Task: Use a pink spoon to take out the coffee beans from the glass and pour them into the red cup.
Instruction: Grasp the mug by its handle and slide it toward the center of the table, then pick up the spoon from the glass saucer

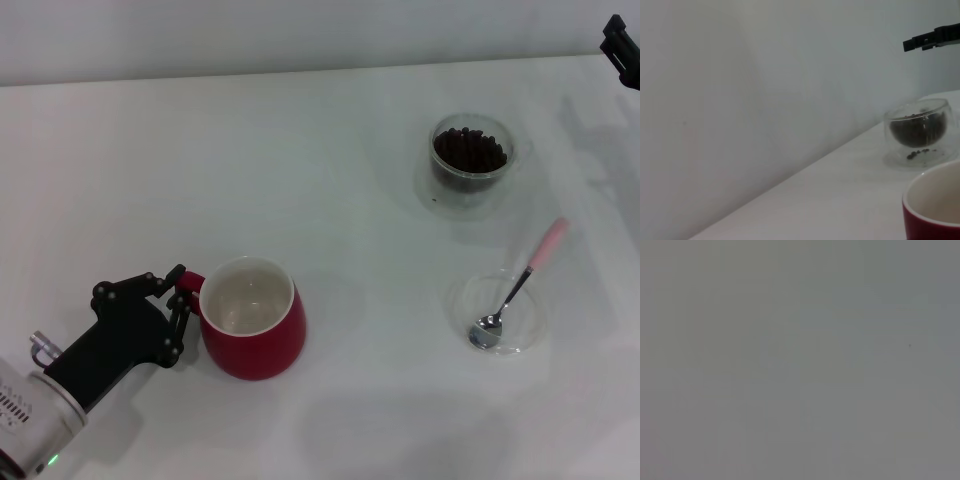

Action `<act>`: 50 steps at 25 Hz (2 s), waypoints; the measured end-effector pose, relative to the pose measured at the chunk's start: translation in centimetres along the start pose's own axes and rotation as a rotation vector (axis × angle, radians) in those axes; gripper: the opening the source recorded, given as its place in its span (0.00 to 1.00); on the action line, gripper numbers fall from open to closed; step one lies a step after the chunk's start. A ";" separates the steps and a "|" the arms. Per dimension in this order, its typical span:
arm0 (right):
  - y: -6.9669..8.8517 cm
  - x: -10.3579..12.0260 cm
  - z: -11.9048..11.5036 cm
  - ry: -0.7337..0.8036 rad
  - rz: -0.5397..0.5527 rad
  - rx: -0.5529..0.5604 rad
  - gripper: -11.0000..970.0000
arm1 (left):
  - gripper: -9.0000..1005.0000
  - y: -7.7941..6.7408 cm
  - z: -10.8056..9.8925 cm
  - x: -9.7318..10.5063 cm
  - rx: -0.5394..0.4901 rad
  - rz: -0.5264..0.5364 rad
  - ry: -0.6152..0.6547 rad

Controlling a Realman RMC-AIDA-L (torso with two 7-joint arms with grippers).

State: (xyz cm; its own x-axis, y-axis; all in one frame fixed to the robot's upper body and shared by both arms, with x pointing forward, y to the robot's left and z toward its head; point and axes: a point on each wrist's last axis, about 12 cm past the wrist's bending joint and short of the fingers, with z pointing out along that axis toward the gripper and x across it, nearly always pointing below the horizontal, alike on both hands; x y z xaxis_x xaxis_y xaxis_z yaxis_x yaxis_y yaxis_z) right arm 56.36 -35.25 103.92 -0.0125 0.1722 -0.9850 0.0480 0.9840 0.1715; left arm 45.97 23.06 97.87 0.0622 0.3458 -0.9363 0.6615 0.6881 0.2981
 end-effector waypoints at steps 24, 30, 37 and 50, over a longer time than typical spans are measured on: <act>-0.5 0.3 -0.6 0.007 0.022 0.010 0.89 | 0.56 -1.2 -1.9 0.8 -0.047 -0.063 0.019; -0.5 0.2 -0.6 0.005 0.024 0.009 0.89 | 0.55 -1.6 -3.1 1.1 -0.078 -0.086 0.017; -1.5 0.3 -1.1 0.013 0.155 0.025 0.89 | 0.55 -1.3 -6.4 1.1 -0.280 -0.170 -0.050; -5.3 0.5 -6.2 0.146 0.457 -0.132 0.89 | 0.56 2.0 -10.5 1.9 -0.696 -0.541 -0.178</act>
State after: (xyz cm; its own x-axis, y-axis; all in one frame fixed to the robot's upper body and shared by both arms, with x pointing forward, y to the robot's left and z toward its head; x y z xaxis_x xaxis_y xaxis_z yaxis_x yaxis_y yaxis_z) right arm 49.92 -40.11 102.59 -0.1595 0.5829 -0.7967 -0.0454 0.8019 0.5958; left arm 39.57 31.77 98.63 0.0271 -0.2018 -0.9791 0.0353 0.9790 -0.2008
